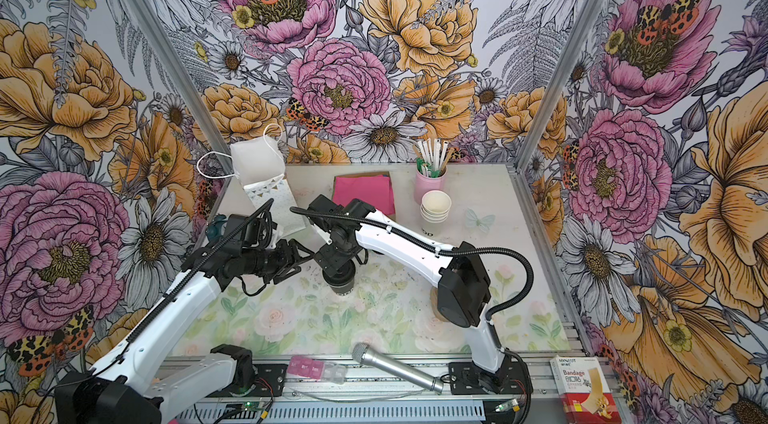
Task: Pack a coffee takeout order
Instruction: Close the lid on the coffee cup.
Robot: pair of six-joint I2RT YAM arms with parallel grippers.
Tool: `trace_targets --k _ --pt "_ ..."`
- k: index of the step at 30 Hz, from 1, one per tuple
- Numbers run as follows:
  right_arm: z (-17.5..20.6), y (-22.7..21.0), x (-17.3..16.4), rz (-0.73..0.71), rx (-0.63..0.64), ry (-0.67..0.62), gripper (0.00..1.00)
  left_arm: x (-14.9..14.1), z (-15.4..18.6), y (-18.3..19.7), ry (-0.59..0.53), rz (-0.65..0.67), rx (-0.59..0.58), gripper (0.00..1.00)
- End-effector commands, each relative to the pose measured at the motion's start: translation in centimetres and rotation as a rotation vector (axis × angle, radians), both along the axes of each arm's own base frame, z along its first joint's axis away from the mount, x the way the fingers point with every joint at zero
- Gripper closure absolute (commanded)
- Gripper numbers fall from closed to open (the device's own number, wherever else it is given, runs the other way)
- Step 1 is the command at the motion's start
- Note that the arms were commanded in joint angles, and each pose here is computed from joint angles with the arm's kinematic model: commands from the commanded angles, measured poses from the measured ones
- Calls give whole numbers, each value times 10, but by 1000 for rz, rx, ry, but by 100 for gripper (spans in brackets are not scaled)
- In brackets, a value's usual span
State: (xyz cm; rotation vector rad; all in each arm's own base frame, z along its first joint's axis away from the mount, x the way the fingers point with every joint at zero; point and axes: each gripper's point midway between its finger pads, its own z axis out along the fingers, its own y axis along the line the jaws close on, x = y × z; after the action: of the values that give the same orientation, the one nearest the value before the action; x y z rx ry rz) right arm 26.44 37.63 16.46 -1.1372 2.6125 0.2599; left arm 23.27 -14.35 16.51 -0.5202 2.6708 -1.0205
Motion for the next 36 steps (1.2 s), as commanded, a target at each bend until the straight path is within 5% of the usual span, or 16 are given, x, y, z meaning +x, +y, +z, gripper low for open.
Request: trace_targets --k 1,14,24,36 --pt "46 -3 7 -50 105 -52 7 12 17 -10 -66 -14 -36 33" --pt "39 -44 32 -305 195 -20 10 10 1 -24 -49 -18 -71 38" --pt "3 -52 16 -356 195 68 18 4 -15 -33 -9 -46 -78 40" --pt "7 -50 11 -363 239 74 19 -4 -27 -35 18 -45 -69 44"
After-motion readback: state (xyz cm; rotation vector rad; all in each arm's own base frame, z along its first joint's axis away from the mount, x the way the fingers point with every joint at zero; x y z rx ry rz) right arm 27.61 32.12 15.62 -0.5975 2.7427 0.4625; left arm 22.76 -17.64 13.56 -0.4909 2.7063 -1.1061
